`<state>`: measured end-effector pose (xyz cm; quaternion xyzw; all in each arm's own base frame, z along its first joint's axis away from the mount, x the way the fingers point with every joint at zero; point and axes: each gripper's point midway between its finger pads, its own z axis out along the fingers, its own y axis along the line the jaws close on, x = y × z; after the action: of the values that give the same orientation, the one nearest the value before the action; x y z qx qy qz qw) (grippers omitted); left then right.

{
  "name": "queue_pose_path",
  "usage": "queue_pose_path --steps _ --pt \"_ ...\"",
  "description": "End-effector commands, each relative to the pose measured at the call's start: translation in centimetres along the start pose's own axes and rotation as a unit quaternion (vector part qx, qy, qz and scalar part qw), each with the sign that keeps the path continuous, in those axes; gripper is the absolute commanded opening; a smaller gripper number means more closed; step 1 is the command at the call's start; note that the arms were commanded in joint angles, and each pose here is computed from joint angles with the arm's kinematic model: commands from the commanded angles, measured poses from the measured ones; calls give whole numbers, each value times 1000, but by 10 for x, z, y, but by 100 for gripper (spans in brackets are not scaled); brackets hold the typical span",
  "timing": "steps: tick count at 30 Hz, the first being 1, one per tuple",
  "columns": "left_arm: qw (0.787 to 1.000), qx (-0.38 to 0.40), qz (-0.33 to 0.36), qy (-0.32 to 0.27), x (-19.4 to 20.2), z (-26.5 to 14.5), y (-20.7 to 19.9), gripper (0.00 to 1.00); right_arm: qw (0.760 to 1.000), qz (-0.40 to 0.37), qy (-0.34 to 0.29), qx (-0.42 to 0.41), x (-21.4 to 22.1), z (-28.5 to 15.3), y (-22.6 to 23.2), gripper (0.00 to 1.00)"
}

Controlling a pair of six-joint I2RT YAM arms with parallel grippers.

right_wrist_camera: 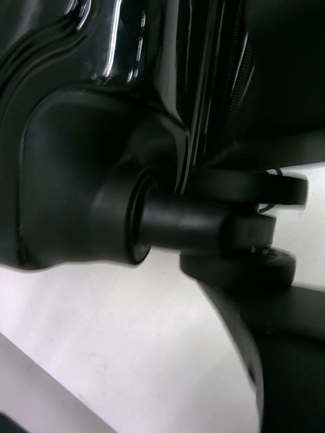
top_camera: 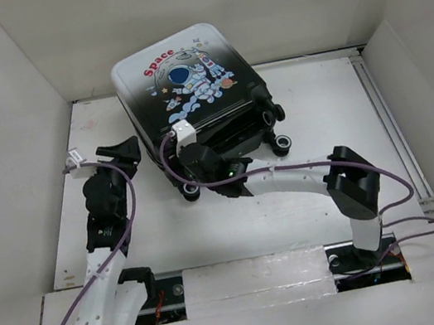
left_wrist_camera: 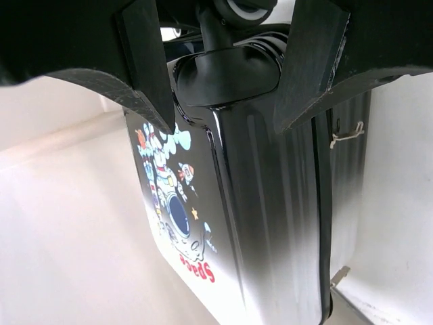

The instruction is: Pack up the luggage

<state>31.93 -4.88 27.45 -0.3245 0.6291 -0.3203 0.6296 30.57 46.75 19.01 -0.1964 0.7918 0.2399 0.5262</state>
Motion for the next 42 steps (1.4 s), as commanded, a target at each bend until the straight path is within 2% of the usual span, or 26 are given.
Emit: queue_pose_path --steps 1,3,5,6,7,8,9,10,11,12,14,15,16,17,20,21,22,27,30,31,32,33,35,36,37,42 --pt "1000 5 -5 -6 0 3 1 56 995 39 -65 67 -35 1 -9 44" --pt "1000 1 0 -4 2 5 3 56 994 39 -69 76 -33 -4 -11 21" --pt "1000 3 4 1 5 6 3 56 992 45 -83 78 -40 -20 -14 11" --pt "1000 -2 11 5 7 8 7 56 993 34 -68 93 -21 -26 -27 8" --pt "1000 -1 11 15 11 9 8 57 992 45 -82 88 -32 -47 -28 4" --pt "1000 -2 16 21 14 13 7 57 991 44 -82 94 -29 -59 -36 4" --pt "999 -1 17 33 19 14 8 58 991 30 -58 114 3 -71 -58 4" --pt "999 -2 17 39 21 16 8 58 989 48 -79 114 -13 -99 -68 3" --pt "999 5 16 40 20 16 5 58 988 54 -78 120 -8 -114 -79 3" --pt "999 7 16 38 20 19 4 58 987 33 -46 148 25 -129 -105 3" --pt "999 22 15 33 15 19 -7 58 983 59 -62 164 19 -171 -129 3" --pt "999 26 14 30 12 20 -11 58 981 40 -33 188 39 -188 -148 3" --pt "999 25 14 31 11 20 -12 58 976 34 -18 214 56 -201 -168 5" --pt "999 26 14 22 6 20 -16 58 974 56 -35 215 49 -219 -179 16" --pt "1000 14 14 4 -2 24 -14 58 976 65 -21 207 53 -239 -194 62" --pt "1000 8 14 -4 -6 27 -14 58 978 70 -30 194 47 -246 -192 86" --pt "1000 -12 21 -6 -5 33 -5 58 980 72 -28 186 43 -251 -190 90" --pt "997 -60 31 -31 -14 53 9 58 975 87 -83 185 -22 -286 -190 92" --pt "998 -70 6 -8 -9 87 18 61 960 85 -123 237 -55 -300 -211 77" --pt "999 -52 4 -6 -16 103 -1 61 957 75 -113 258 -56 -290 -217 55" --pt "994 -96 18 41 9 128 32 61 952 60 -105 283 -59 -288 -228 44" --pt "992 -92 33 85 25 140 33 60 937 70 -107 325 -65 -286 -254 35" --pt "989 -79 38 117 31 171 20 58 930 64 -74 353 -57 -268 -283 17" --pt "983 -93 35 154 55 183 40 57 927 77 -73 360 -57 -265 -296 14" --pt "981 -83 26 175 64 186 37 57 921 98 -73 370 -45 -262 -321 13" --pt "983 -73 22 169 71 197 43 55 914 164 -66 364 5 -243 -367 11"
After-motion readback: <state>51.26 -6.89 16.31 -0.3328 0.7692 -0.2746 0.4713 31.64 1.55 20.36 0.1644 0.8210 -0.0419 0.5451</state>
